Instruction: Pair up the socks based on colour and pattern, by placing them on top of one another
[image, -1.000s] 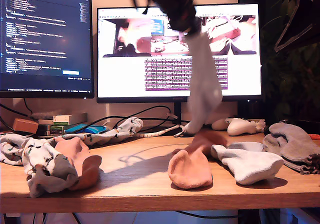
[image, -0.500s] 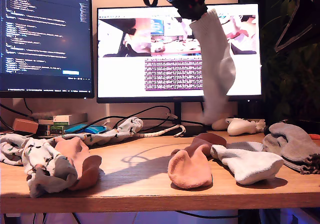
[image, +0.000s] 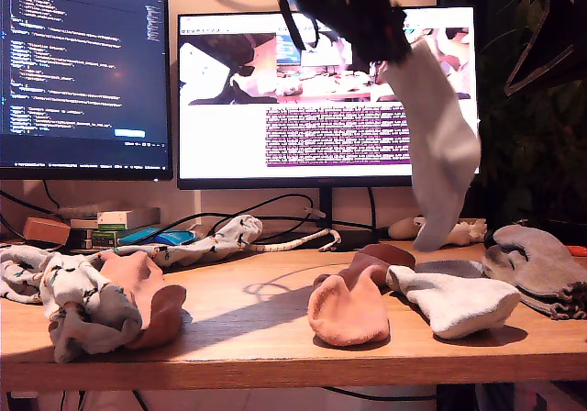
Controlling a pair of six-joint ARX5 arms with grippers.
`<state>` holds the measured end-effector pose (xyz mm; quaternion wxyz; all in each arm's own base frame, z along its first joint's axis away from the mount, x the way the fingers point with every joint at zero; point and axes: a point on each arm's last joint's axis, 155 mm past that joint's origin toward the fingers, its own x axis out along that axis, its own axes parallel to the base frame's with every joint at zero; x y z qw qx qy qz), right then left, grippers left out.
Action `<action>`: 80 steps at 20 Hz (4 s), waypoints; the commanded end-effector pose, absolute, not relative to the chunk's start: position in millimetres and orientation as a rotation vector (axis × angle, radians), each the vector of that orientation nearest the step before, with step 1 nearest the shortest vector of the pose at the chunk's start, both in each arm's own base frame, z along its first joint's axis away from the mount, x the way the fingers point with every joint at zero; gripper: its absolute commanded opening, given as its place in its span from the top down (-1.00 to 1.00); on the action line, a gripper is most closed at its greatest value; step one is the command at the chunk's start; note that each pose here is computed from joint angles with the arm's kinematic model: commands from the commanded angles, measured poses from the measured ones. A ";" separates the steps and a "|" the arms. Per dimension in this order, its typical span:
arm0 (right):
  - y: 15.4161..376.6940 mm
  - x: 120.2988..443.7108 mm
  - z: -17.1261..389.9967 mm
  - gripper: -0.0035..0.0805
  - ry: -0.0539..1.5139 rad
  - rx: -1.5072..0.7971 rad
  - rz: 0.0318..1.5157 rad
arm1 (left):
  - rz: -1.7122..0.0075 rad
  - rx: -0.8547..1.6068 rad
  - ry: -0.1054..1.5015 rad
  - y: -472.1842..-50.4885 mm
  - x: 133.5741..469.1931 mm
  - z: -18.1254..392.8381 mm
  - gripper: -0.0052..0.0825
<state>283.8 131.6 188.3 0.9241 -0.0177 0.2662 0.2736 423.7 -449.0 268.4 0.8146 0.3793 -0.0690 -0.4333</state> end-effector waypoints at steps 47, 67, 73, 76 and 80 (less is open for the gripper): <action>134.2 282.5 185.1 0.95 0.558 -0.006 0.567 | -1.359 0.689 0.745 -432.1 265.6 112.9 0.60; 137.5 281.6 188.8 0.95 0.520 -0.080 0.608 | -1.340 0.573 0.690 -379.1 313.8 55.7 0.93; 137.3 280.6 187.1 0.95 0.529 -0.080 0.608 | -1.270 0.597 0.646 -379.8 331.4 58.8 0.93; 137.3 280.7 187.3 0.95 0.528 -0.079 0.608 | -1.268 0.594 0.678 -375.7 331.7 49.1 0.93; 137.3 280.9 187.8 0.95 0.526 -0.079 0.608 | -1.304 0.580 0.685 -381.1 326.6 39.1 0.93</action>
